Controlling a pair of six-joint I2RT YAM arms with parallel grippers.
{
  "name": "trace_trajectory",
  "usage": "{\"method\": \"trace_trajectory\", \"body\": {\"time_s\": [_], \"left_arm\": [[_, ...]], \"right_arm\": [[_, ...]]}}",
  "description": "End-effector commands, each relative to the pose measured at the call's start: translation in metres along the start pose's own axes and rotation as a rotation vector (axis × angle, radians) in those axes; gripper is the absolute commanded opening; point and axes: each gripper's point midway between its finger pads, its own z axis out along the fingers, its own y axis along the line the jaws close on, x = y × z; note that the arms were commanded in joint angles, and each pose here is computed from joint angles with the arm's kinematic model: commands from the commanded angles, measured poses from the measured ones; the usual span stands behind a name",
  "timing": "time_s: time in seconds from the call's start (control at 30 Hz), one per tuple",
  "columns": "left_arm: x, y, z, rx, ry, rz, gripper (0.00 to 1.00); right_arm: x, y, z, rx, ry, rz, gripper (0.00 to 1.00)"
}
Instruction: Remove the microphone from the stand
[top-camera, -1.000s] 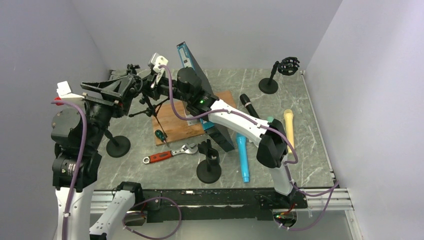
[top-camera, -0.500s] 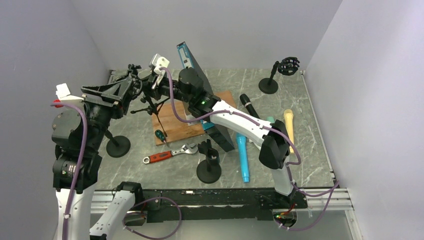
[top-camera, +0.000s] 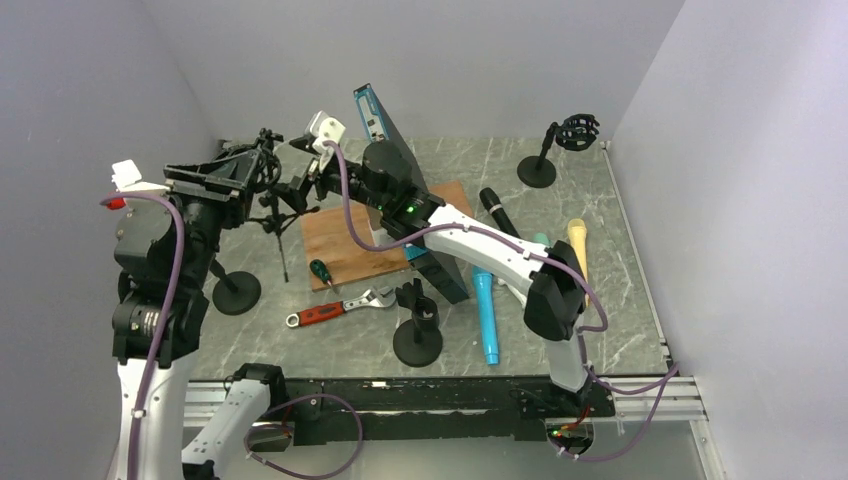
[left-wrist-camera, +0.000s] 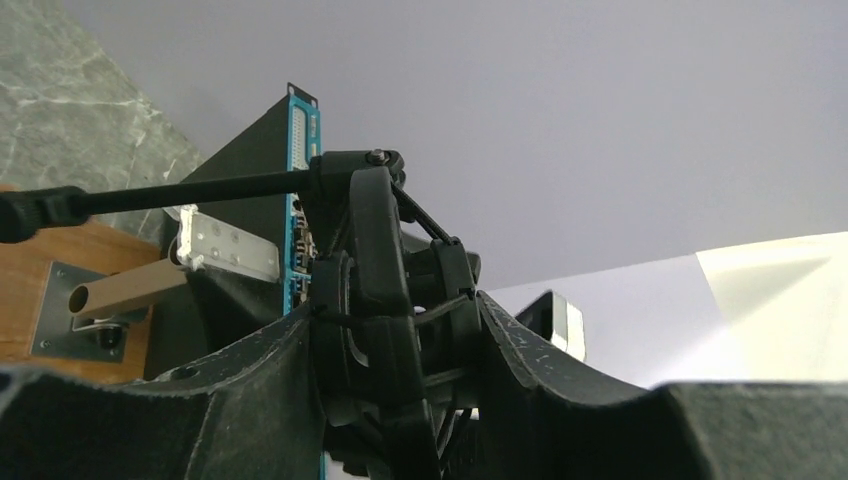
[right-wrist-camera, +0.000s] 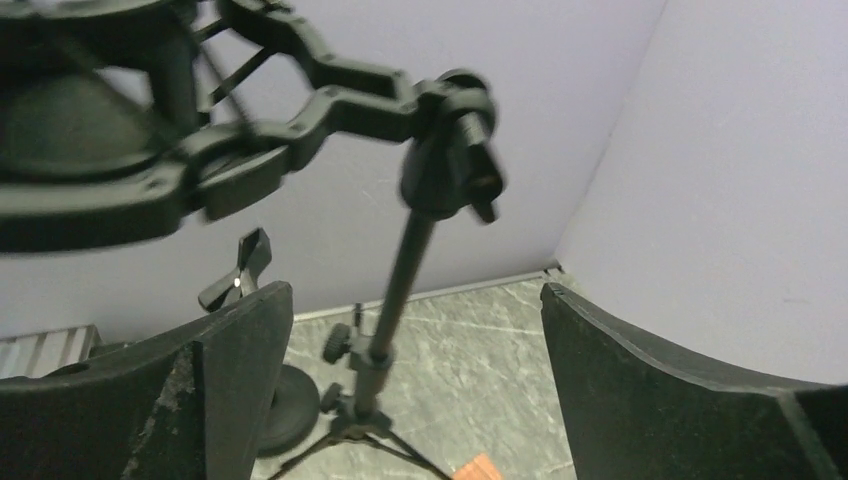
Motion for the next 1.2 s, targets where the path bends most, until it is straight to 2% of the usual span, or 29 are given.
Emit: {"method": "trace_trajectory", "body": {"time_s": [0.0,0.13,0.27,0.43,0.53,0.67,0.77,0.87,1.03,1.17], "left_arm": [[-0.019,-0.027,0.006,0.071,-0.073,-0.033,0.53],[-0.021,-0.022,0.024,0.072,-0.057,-0.047,0.55],[-0.032,-0.018,0.042,0.062,-0.076,-0.039,0.55],[-0.041,-0.012,0.067,0.062,-0.072,-0.040,0.53],[-0.050,-0.001,0.085,0.051,-0.076,-0.038,0.50],[-0.061,0.011,0.113,0.060,-0.052,-0.042,0.39],[-0.067,0.015,0.136,0.078,-0.013,-0.041,0.38],[-0.077,0.020,0.164,0.084,0.013,-0.038,0.36],[-0.104,0.028,0.206,0.137,-0.012,-0.049,0.36],[-0.121,0.027,0.241,0.227,0.015,-0.085,0.31]], "right_arm": [[-0.047,-0.004,-0.021,0.042,-0.085,-0.046,0.97],[-0.042,-0.015,-0.044,0.114,-0.038,-0.039,1.00],[-0.063,-0.020,-0.078,0.119,-0.068,0.022,1.00],[-0.086,-0.017,-0.114,0.125,-0.086,0.019,1.00],[-0.093,-0.018,-0.135,0.136,-0.084,0.017,1.00],[-0.102,-0.018,-0.167,0.177,-0.088,-0.005,1.00],[-0.106,-0.019,-0.190,0.216,-0.086,-0.028,1.00],[-0.107,-0.020,-0.210,0.255,-0.078,-0.043,1.00],[-0.093,-0.020,-0.236,0.300,-0.034,-0.050,1.00],[-0.080,-0.023,-0.252,0.345,0.005,-0.045,1.00]]}}
